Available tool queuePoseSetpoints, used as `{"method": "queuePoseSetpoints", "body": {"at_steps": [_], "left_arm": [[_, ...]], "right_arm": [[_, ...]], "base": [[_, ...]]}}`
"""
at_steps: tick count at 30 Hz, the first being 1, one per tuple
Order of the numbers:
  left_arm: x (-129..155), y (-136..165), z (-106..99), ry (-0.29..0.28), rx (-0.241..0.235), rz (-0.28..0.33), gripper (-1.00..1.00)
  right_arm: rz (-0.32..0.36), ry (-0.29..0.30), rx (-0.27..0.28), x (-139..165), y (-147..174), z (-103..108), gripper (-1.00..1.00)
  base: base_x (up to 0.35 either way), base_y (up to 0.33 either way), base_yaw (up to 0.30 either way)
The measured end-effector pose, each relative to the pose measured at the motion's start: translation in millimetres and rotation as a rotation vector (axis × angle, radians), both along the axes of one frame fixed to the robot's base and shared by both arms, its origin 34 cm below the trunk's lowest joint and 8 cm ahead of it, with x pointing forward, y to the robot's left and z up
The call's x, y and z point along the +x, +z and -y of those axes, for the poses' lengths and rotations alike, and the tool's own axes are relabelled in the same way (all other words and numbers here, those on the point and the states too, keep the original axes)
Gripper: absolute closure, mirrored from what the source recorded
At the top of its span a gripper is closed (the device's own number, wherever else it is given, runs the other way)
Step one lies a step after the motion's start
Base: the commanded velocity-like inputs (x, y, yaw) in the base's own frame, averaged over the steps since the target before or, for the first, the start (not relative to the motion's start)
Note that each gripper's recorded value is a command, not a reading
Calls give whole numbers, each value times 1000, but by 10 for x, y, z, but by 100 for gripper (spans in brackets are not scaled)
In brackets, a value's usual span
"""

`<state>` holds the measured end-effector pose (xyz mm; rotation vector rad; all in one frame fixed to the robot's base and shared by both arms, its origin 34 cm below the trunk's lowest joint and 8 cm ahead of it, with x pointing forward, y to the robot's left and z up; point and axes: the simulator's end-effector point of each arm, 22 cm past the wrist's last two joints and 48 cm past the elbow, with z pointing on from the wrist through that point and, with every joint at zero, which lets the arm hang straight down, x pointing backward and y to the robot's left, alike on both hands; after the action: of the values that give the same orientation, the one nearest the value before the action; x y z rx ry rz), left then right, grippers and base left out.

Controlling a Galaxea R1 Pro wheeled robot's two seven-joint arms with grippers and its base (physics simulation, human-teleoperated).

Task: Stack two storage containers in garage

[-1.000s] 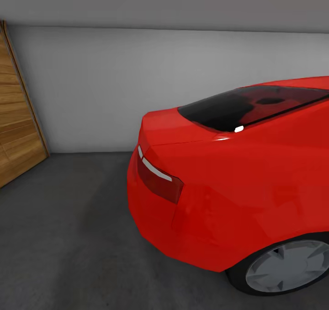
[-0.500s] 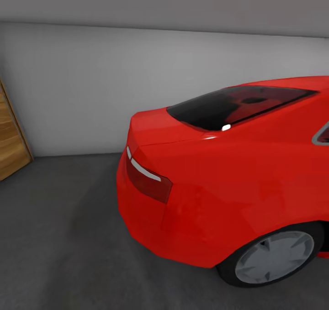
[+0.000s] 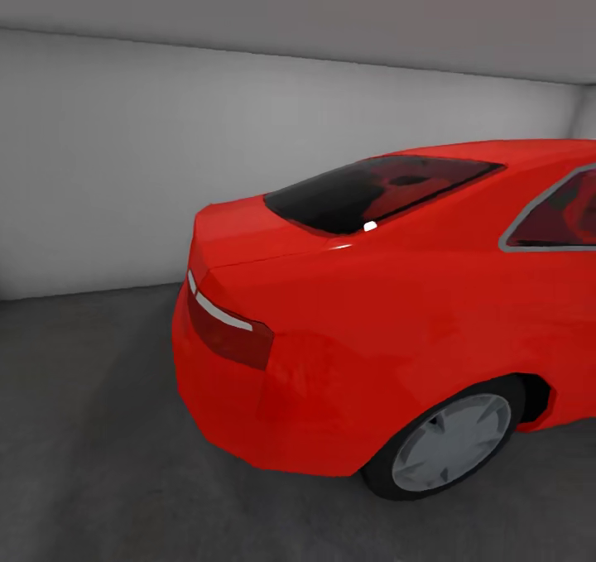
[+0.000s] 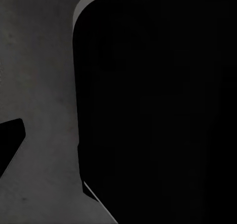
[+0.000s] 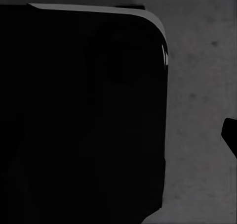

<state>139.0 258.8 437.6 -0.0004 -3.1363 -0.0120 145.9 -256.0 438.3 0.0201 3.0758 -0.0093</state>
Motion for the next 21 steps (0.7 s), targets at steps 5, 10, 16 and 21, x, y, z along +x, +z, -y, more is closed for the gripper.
{"method": "queuePoseSetpoints", "body": {"at_steps": [5, 10, 16, 21], "left_arm": [[-2, 0, 0, 0, 0, 0, -100], [-2, 0, 0, 0, 0, 0, -100], [-1, 0, 0, 0, 0, 0, -100], [1, 0, 0, 0, 0, 0, -100]], "right_arm": [[0, 1, 3, 0, 0, -7, -100], [0, 2, 8, 0, 0, -14, -100], [0, 1, 7, -2, 0, -9, -100], [-2, -1, 5, -7, 0, -2, -100]], "base": [[0, 0, -297], [0, 0, -298], [0, 0, -300], [0, 0, -300]]}}
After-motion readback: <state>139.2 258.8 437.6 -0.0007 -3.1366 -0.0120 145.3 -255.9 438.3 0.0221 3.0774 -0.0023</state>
